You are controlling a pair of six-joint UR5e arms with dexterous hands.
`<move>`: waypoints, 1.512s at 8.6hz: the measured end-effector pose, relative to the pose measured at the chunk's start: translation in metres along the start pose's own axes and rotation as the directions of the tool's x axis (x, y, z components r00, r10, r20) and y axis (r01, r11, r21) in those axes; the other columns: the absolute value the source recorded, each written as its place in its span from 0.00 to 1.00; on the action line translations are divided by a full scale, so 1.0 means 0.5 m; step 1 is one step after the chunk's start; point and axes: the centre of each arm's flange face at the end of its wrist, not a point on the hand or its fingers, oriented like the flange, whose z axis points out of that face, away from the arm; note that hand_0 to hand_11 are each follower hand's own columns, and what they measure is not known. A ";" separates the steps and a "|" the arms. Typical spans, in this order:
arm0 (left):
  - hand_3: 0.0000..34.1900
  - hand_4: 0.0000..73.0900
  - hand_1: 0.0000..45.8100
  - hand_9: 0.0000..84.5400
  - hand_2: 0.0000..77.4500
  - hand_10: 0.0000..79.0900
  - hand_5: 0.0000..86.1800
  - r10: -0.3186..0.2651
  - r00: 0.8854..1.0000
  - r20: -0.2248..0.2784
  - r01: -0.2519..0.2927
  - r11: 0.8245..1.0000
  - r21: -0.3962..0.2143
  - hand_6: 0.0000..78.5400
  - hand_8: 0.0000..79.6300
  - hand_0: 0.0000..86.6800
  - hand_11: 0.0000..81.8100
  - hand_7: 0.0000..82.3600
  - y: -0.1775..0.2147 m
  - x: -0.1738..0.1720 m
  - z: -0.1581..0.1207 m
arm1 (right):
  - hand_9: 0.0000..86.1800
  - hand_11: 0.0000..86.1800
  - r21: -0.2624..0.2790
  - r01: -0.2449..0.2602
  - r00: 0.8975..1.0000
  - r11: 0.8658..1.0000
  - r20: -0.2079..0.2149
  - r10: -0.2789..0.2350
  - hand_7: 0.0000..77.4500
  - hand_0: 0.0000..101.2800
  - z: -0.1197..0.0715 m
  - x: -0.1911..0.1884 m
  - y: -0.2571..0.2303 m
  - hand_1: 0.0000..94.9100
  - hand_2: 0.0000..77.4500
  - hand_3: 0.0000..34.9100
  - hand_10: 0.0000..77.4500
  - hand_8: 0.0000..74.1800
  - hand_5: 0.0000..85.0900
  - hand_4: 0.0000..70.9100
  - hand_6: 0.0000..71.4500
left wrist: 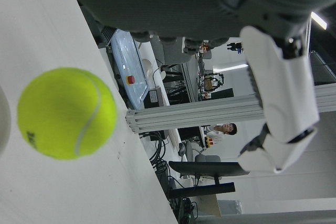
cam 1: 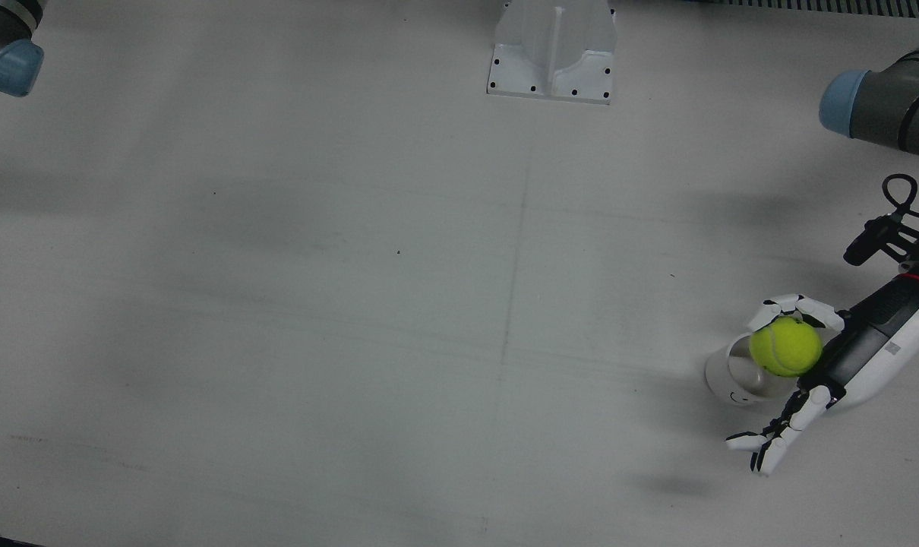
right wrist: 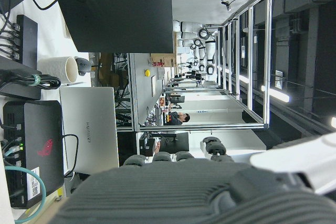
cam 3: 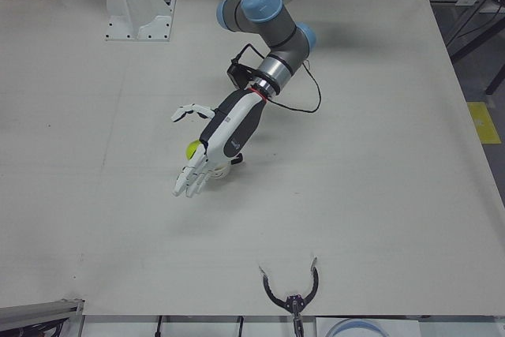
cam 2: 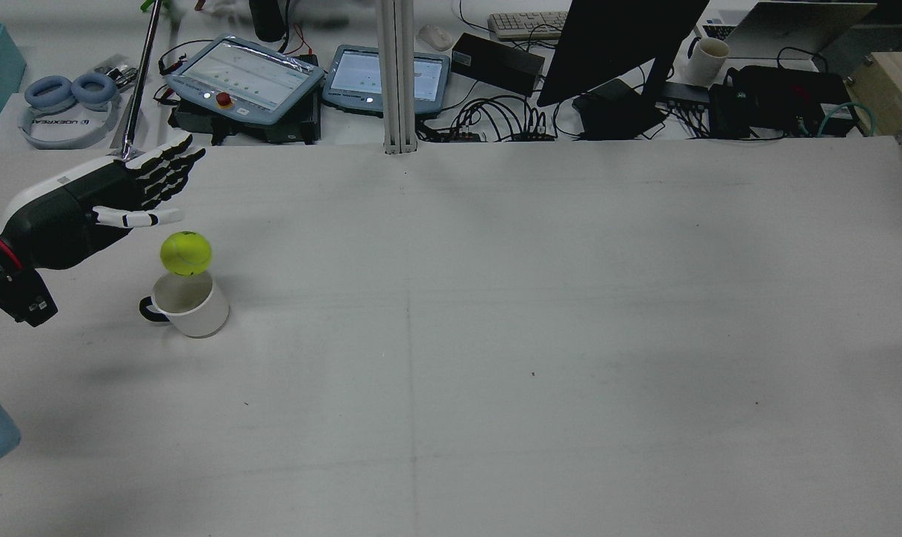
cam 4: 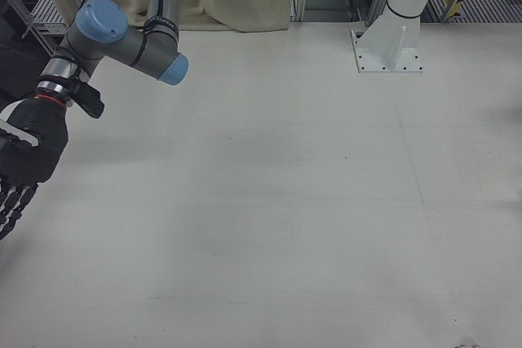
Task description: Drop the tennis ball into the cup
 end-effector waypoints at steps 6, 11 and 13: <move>0.00 0.01 0.51 0.01 0.49 0.00 0.01 0.021 0.997 -0.076 -0.022 1.000 -0.012 0.00 0.00 0.52 0.01 0.13 0.055 0.104 -0.064 | 0.00 0.01 0.000 0.000 1.000 1.000 0.000 0.000 0.00 0.00 0.000 0.000 0.000 0.01 0.01 0.00 0.00 0.00 0.00 0.00 0.00; 0.00 0.01 0.48 0.01 0.43 0.00 0.02 0.112 0.954 -0.278 -0.082 0.990 0.116 0.00 0.00 0.52 0.01 0.15 0.011 0.399 -0.097 | 0.00 0.01 -0.002 0.000 1.000 1.000 0.000 0.000 0.00 0.00 0.000 0.000 0.002 0.01 0.01 0.00 0.00 0.00 0.00 0.00 0.00; 0.00 0.01 0.48 0.01 0.40 0.00 0.01 0.124 0.946 -0.298 -0.069 0.980 0.189 0.01 0.00 0.53 0.01 0.15 -0.109 0.436 -0.109 | 0.00 0.01 -0.002 0.000 1.000 1.000 0.000 0.000 0.00 0.00 0.000 0.000 0.002 0.01 0.01 0.00 0.00 0.00 0.00 0.00 0.00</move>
